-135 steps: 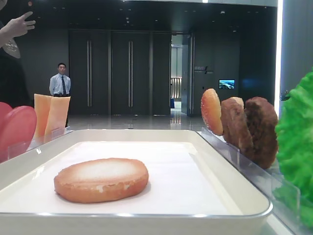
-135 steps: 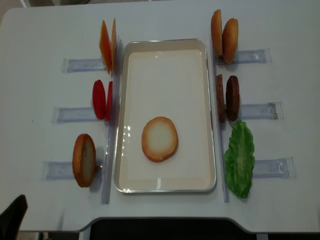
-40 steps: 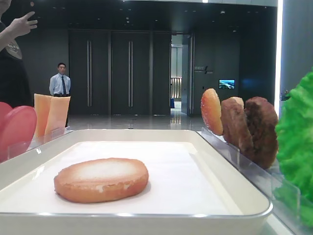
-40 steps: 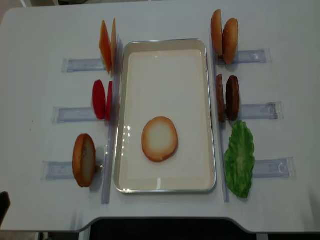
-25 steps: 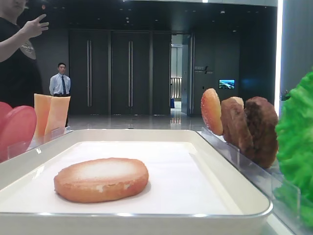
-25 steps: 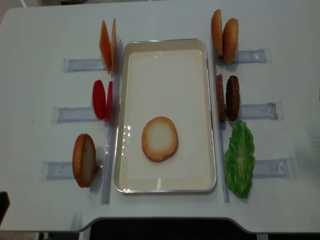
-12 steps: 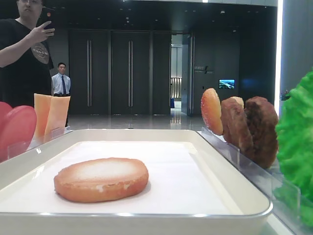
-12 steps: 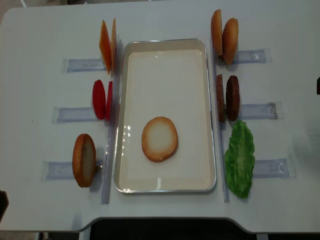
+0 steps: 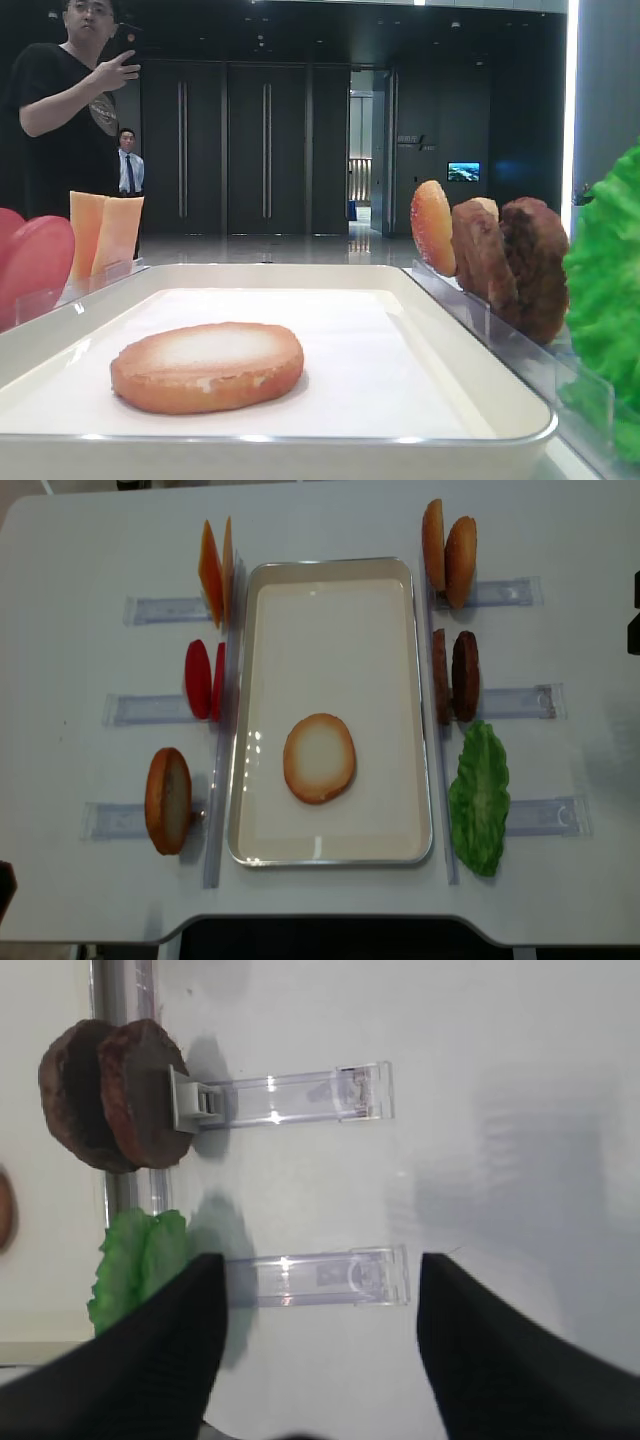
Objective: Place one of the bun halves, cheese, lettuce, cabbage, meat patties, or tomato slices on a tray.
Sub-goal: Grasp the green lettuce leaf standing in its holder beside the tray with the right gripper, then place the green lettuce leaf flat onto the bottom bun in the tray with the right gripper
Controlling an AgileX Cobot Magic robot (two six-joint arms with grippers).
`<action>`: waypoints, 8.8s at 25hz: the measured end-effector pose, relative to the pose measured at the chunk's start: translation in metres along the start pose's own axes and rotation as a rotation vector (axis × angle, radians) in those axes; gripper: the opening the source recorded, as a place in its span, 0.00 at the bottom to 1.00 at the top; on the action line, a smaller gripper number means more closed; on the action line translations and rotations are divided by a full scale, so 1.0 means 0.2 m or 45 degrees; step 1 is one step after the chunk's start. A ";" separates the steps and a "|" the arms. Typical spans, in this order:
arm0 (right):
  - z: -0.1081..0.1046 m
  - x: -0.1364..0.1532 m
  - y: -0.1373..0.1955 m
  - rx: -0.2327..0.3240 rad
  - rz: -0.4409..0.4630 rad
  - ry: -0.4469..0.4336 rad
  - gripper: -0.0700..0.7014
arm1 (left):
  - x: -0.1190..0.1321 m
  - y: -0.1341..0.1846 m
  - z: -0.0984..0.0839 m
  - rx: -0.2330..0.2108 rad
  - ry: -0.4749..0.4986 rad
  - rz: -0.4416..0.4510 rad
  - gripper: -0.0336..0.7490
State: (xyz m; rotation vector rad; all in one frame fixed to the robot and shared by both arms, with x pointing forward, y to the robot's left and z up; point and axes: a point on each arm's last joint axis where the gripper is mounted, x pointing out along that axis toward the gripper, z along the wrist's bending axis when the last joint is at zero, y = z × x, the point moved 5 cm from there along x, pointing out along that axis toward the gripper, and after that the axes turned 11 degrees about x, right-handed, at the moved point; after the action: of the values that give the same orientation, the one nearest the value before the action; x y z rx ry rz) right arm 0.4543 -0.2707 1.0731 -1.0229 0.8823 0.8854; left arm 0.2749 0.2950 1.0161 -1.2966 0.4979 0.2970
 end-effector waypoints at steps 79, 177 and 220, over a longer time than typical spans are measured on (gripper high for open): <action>0.44 0.42 0.36 -0.047 0.317 0.067 0.60 | 0.00 0.00 0.00 0.000 0.000 0.000 0.04; 1.27 0.71 0.37 -0.192 0.527 -0.793 0.11 | 0.00 0.00 0.00 0.000 0.000 0.000 0.04; 1.20 0.90 0.36 -0.284 0.485 -0.654 0.11 | 0.00 0.00 0.00 0.000 0.000 0.000 0.04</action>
State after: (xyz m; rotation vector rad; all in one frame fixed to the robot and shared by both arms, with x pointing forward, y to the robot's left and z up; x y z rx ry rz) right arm 0.5006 0.0089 0.9512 -0.7651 0.5514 1.5160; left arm 0.2749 0.2950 1.0161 -1.2966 0.4979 0.2970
